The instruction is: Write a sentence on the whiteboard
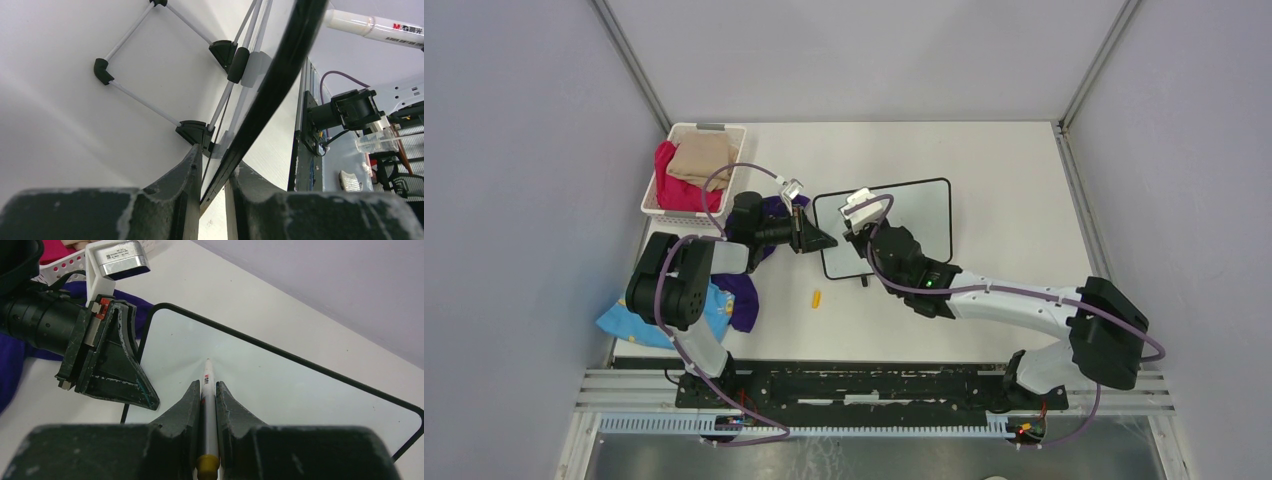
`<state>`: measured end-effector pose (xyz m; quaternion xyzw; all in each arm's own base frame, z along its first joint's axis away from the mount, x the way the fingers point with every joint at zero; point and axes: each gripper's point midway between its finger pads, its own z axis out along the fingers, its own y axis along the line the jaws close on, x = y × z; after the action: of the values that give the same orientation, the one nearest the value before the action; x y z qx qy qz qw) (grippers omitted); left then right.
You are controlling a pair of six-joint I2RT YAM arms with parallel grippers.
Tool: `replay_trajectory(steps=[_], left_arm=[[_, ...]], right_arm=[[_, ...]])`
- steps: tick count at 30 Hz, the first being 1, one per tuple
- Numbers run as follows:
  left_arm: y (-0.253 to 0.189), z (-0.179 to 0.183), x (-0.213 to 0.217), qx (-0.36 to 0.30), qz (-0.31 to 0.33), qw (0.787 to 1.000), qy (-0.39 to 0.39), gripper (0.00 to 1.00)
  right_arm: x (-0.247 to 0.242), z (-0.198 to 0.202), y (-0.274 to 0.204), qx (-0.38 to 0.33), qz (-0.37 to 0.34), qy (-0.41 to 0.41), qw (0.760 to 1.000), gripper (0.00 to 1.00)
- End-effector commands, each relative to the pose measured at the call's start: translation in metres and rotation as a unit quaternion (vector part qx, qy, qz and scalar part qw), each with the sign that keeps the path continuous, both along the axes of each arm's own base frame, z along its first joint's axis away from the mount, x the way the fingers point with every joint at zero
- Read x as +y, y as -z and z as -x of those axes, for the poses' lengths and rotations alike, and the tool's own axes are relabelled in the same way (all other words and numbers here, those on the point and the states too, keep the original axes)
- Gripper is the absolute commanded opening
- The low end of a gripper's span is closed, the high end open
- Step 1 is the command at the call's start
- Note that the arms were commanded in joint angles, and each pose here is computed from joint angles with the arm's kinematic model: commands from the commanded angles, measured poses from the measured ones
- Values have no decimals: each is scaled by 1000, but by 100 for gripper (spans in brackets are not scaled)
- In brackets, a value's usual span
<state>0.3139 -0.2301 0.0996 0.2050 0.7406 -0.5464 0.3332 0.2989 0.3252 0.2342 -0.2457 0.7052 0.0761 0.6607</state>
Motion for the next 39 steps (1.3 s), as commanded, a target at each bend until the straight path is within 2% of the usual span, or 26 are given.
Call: replay_trajectory(steps=[1, 39], left_arm=[[3, -1, -1, -9, -11, 1000, -1, 27], [4, 1, -4, -12, -17, 1000, 6, 27]], right_arm=[[6, -7, -28, -24, -30, 15, 999, 0], [25, -15, -12, -12, -2, 4, 1000, 0]])
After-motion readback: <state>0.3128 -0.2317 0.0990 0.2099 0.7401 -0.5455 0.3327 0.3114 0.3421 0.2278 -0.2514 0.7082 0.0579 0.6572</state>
